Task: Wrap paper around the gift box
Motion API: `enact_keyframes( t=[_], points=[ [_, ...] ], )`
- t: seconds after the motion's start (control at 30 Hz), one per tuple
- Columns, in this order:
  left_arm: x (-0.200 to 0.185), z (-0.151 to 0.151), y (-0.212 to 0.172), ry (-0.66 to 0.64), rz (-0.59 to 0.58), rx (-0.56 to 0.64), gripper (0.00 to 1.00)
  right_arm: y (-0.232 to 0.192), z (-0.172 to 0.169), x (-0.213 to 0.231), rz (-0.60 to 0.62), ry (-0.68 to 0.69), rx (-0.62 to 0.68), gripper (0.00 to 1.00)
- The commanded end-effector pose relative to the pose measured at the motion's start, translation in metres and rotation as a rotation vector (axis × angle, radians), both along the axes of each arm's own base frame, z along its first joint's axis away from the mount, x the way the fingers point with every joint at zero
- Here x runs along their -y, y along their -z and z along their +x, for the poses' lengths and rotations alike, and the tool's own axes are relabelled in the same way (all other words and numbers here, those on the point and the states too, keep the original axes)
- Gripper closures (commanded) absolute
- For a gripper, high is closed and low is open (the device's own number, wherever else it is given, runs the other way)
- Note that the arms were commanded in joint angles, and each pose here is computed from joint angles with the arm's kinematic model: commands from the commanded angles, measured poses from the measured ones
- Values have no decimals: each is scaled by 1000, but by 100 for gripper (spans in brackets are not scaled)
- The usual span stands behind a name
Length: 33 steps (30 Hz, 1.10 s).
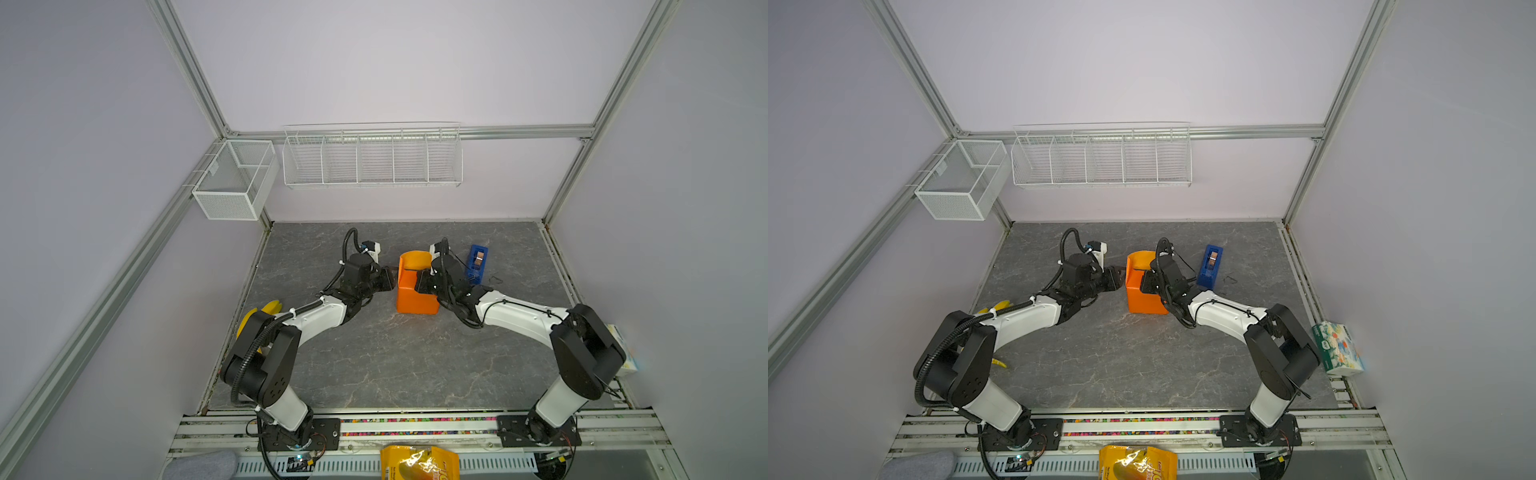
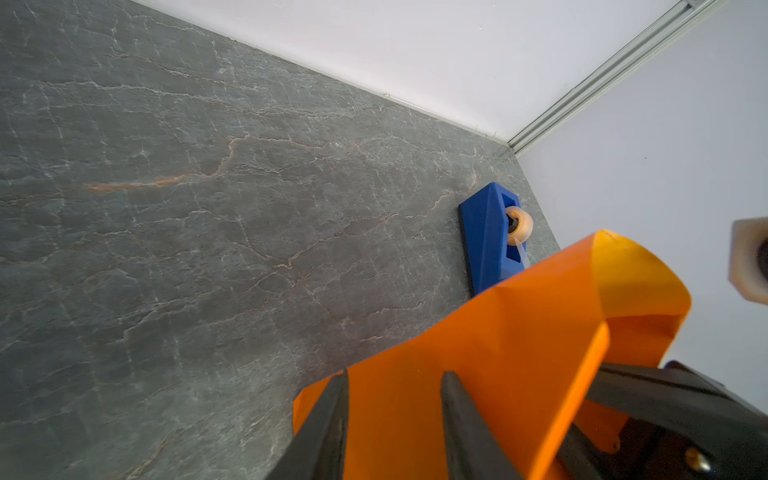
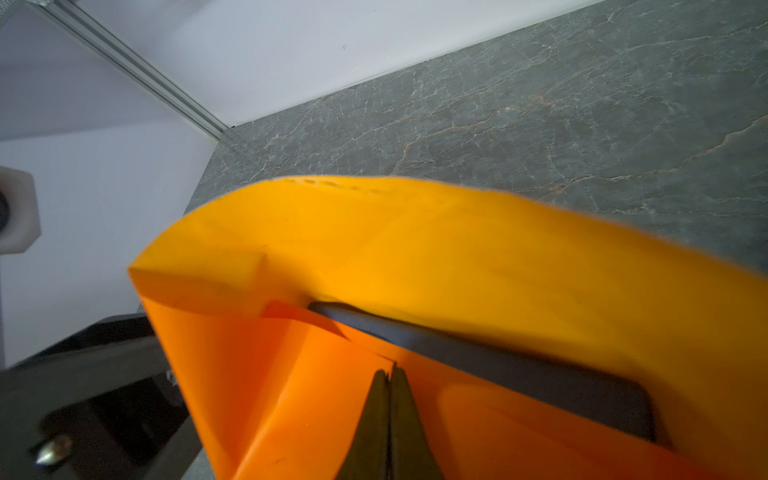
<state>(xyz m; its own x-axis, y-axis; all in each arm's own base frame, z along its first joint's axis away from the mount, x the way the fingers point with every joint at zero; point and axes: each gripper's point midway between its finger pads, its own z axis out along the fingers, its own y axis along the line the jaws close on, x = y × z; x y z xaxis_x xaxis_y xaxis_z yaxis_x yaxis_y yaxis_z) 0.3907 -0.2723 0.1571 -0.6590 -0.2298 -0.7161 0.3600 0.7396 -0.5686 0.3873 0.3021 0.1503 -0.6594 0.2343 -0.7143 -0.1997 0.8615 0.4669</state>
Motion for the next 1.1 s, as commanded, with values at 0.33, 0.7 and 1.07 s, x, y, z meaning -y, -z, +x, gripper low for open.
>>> enact_keyframes(
  t=[0.33, 0.7, 1.07],
  points=[
    [9, -2, 6, -38, -34, 31, 58, 40, -14, 22, -115, 26, -120, 93],
    [2, -6, 7, -121, -13, 58, 36, 39, -13, 20, -111, 23, -118, 93],
    [-17, 1, -14, -196, 20, 122, 34, 36, -13, 21, -113, 21, -115, 93]
  ],
)
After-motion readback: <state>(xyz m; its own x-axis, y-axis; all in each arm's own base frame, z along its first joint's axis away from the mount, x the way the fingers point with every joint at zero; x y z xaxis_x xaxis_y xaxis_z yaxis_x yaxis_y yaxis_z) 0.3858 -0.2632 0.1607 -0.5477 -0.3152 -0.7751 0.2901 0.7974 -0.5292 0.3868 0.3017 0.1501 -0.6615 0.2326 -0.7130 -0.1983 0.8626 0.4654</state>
